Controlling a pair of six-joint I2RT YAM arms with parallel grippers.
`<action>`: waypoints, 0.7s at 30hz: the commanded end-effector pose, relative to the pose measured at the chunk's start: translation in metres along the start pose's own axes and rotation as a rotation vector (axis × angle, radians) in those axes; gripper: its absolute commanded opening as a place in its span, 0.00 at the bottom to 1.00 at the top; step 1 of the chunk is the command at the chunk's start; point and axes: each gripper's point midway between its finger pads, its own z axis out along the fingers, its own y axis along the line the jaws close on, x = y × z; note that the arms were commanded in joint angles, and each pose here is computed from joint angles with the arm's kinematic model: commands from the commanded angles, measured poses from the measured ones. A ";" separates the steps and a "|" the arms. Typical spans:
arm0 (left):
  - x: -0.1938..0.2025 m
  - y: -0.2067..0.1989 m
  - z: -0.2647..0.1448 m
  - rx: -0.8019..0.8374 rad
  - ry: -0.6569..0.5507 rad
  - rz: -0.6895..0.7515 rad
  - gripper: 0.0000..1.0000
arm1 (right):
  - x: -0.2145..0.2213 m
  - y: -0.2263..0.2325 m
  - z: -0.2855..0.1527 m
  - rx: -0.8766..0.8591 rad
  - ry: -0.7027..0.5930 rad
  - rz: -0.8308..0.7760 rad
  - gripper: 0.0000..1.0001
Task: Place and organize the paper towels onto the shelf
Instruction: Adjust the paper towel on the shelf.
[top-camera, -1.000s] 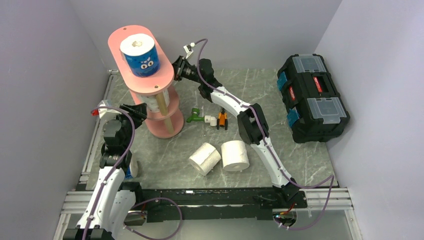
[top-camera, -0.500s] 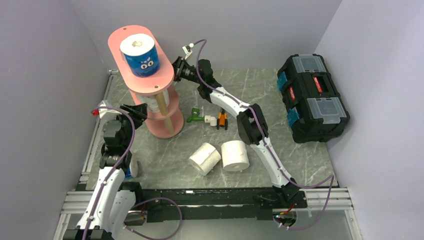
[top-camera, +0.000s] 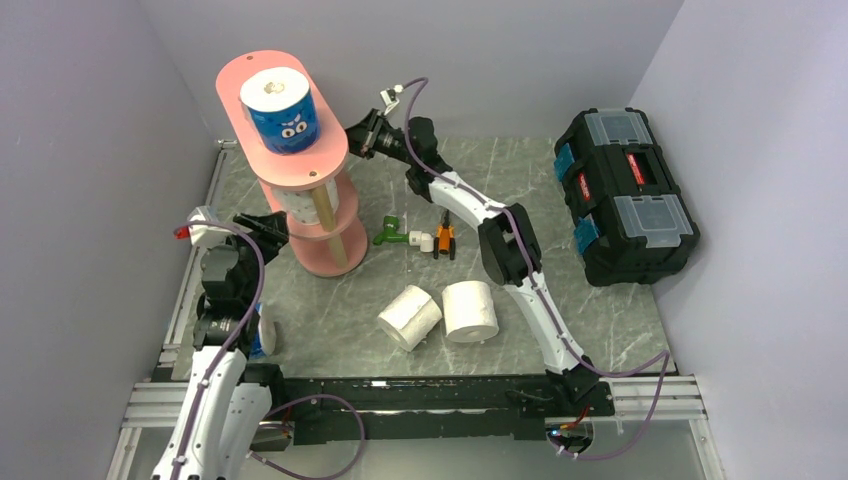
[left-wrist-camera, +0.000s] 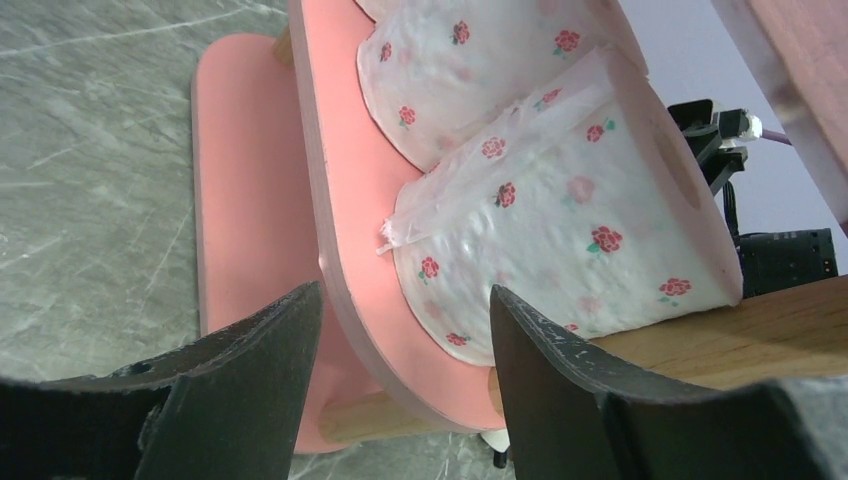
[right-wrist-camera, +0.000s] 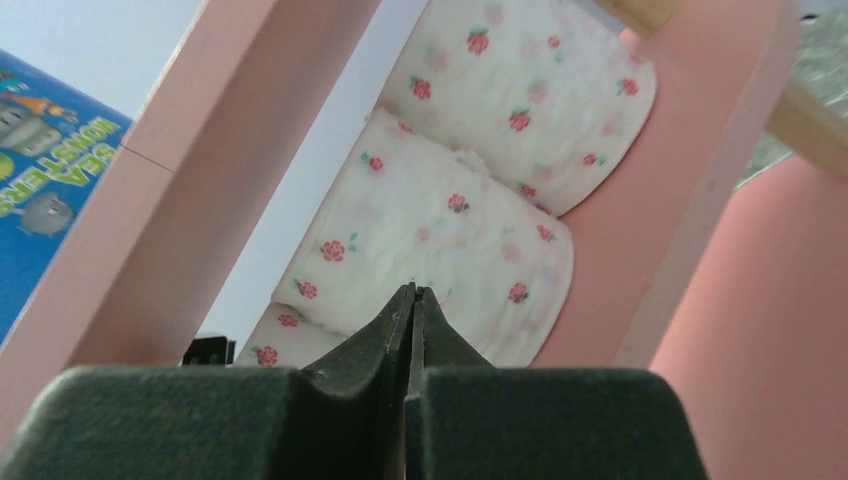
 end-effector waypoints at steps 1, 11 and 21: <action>-0.023 -0.012 -0.006 0.007 -0.057 0.029 0.68 | -0.041 0.059 -0.007 -0.100 -0.073 -0.083 0.04; -0.005 -0.026 0.008 0.096 0.015 -0.007 0.67 | -0.011 0.065 -0.008 -0.081 -0.013 -0.085 0.04; 0.003 -0.032 0.015 0.138 0.050 -0.020 0.66 | 0.007 0.064 -0.007 -0.060 0.021 -0.087 0.04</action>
